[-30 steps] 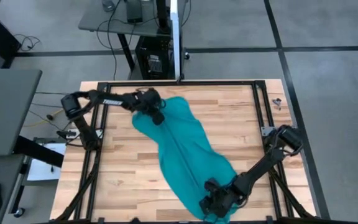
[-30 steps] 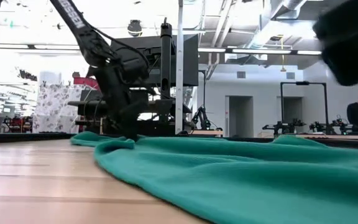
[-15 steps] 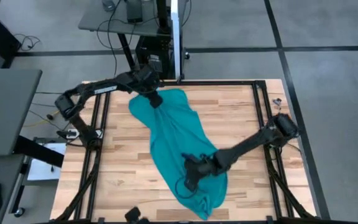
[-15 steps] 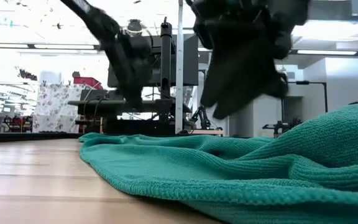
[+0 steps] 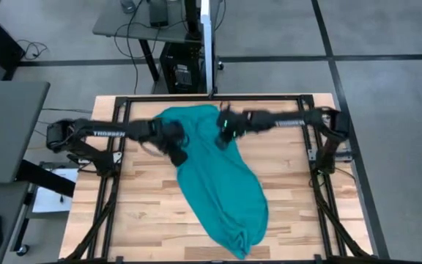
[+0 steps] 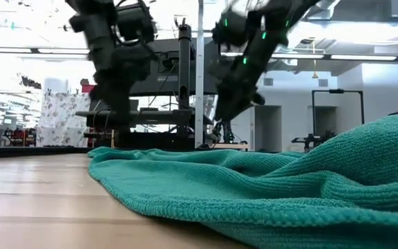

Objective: Roll towel
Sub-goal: Fold the blue towel

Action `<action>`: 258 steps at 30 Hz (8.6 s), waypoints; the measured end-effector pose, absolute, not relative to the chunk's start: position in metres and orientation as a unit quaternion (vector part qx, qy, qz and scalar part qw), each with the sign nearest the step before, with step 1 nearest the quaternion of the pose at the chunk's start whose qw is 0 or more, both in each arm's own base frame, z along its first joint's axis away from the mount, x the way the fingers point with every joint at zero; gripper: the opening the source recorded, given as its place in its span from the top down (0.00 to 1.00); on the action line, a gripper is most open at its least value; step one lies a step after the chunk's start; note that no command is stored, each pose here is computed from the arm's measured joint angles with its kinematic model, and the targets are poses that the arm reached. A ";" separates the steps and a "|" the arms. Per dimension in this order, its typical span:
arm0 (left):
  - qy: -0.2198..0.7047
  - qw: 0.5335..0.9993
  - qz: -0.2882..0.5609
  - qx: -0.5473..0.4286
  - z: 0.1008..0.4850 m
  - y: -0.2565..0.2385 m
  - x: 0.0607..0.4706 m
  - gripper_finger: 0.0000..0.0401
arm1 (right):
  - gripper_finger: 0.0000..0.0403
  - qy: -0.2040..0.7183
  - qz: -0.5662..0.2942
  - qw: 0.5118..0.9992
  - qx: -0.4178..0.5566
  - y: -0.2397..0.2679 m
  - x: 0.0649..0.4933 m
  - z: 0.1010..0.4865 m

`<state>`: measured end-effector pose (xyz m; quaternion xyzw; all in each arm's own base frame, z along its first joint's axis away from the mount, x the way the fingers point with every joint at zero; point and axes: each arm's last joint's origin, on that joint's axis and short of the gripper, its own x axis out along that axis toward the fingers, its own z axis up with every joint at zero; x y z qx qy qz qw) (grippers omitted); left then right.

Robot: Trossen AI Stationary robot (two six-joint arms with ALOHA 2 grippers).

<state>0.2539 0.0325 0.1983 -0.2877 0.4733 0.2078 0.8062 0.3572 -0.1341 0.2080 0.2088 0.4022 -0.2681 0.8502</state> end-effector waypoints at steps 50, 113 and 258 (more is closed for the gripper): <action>0.423 0.750 0.283 -0.423 0.124 -0.033 0.276 1.00 | 0.69 0.482 -0.217 0.752 0.393 -0.341 0.362 0.139; 0.386 0.842 -0.034 -0.376 0.143 -0.211 0.347 0.70 | 0.69 0.574 -0.157 0.782 0.187 0.182 0.265 0.178; 0.492 0.777 0.303 -0.249 0.154 0.075 0.189 0.70 | 0.69 0.408 -0.203 0.793 0.403 -0.065 0.350 0.155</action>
